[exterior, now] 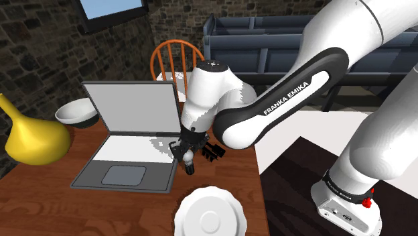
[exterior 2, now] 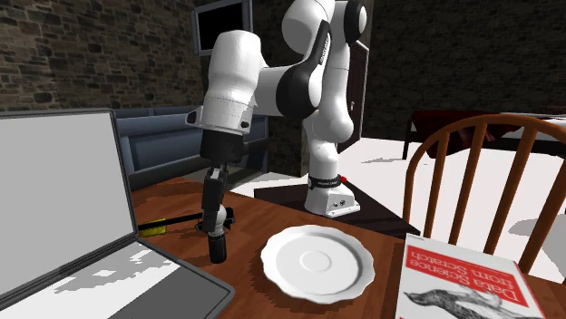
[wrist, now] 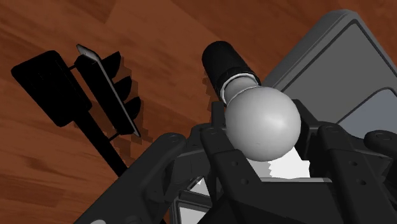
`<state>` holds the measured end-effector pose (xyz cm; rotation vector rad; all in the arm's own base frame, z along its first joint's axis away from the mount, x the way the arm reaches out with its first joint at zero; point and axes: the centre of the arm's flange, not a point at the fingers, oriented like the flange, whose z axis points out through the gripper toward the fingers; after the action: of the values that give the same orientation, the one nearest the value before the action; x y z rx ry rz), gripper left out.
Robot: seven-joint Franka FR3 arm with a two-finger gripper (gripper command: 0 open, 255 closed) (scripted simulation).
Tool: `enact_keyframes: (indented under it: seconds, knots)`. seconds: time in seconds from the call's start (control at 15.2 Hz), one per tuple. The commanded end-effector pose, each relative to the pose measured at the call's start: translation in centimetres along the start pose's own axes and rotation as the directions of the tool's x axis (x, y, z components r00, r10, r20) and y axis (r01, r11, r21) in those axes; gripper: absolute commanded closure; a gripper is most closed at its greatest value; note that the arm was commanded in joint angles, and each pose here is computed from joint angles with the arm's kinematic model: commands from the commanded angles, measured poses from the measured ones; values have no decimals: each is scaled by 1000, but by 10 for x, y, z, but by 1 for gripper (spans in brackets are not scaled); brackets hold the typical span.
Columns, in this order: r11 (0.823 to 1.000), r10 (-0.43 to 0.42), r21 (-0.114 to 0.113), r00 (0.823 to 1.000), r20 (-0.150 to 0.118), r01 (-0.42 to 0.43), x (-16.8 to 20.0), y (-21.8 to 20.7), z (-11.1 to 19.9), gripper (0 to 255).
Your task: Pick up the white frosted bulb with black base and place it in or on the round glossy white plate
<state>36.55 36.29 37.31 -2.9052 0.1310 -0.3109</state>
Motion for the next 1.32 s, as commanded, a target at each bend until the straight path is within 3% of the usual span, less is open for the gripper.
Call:
enact_keyframes:
  seconds: [0.0, 0.46, 1.25]
  knots:
    - [1000, 0, 0, 1000, 0, 0, 0, 0, 0, 255]
    - [1000, 0, 0, 1000, 0, 0, 0, 0, 0, 255]
    - [1000, 0, 0, 1000, 0, 0, 13, -14, -60, 255]
